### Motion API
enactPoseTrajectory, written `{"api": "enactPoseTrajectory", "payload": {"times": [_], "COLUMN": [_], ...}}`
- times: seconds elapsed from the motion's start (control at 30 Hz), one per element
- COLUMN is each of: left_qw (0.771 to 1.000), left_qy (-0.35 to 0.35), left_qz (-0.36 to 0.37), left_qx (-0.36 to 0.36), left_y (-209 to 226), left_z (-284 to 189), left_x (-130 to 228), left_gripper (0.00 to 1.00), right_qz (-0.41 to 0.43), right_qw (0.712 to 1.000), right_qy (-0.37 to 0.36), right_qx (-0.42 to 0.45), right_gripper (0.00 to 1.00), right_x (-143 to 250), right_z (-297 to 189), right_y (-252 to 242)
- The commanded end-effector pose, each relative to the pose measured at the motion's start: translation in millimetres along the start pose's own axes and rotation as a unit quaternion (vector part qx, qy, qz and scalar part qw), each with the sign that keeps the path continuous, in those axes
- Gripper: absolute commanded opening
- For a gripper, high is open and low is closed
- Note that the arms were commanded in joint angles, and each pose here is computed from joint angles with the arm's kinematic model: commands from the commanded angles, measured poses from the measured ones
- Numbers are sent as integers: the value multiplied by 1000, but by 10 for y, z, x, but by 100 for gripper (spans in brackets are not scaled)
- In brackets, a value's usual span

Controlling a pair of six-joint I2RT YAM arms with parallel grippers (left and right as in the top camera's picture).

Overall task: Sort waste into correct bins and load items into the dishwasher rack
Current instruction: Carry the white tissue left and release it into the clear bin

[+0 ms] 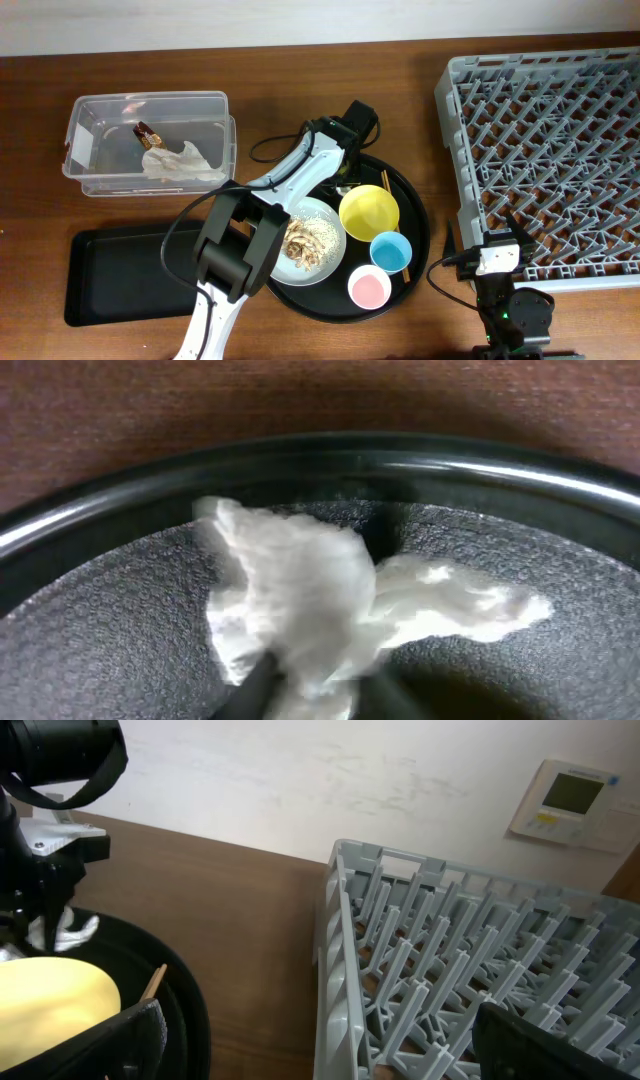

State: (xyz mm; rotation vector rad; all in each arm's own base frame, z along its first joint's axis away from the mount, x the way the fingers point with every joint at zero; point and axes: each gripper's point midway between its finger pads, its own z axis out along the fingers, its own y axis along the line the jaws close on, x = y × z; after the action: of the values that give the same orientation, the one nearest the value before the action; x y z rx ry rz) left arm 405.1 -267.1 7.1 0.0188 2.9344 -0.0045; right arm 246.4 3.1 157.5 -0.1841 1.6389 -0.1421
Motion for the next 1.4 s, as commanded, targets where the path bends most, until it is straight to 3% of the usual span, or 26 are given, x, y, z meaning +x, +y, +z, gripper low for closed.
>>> {"api": "enactPoseTrajectory", "payload": {"times": [0.0,0.2,0.4,0.57,0.8,0.87,0.93,0.97,1.03,1.2,1.37], "left_qw": [1000,998,979,964,947,943,939,937,935,931,933], "left_qy": [0,-49,-154,-161,-160,-159,-155,-150,-143,-119,-61], "left_qz": [2,-30,-108,-180,-246,-260,-273,-281,-288,-303,-323], "left_qx": [-27,-26,-78,-107,-129,-134,-140,-146,-151,-165,-149], "left_y": [107,354,1152,1894,2584,2740,2890,2992,3089,3284,3415], "left_z": [33,-602,-1271,-1321,-1315,-1313,-1303,-1296,-1288,-1278,-1273], "left_x": [-1,-354,-875,-1058,-1136,-1132,-1118,-1092,-1052,-918,-642], "left_gripper": [1,1,1,1,3,9,27,40,77,91,91], "right_qz": [2,2,3,2,3,3,3,3,3,3,3], "right_qw": [1000,1000,1000,1000,1000,1000,1000,1000,1000,1000,1000], "right_qy": [3,2,2,2,2,3,2,2,2,2,2], "right_qx": [-2,-2,-2,-2,-2,-2,-2,-2,-2,-2,-2], "right_gripper": [99,98,99,99,98,99,99,99,99,99,99], "right_x": [26,25,25,25,25,26,25,25,25,25,25], "right_z": [2,2,2,2,2,2,2,2,2,2,2], "right_y": [8,7,7,8,7,8,8,8,8,8,7]}}
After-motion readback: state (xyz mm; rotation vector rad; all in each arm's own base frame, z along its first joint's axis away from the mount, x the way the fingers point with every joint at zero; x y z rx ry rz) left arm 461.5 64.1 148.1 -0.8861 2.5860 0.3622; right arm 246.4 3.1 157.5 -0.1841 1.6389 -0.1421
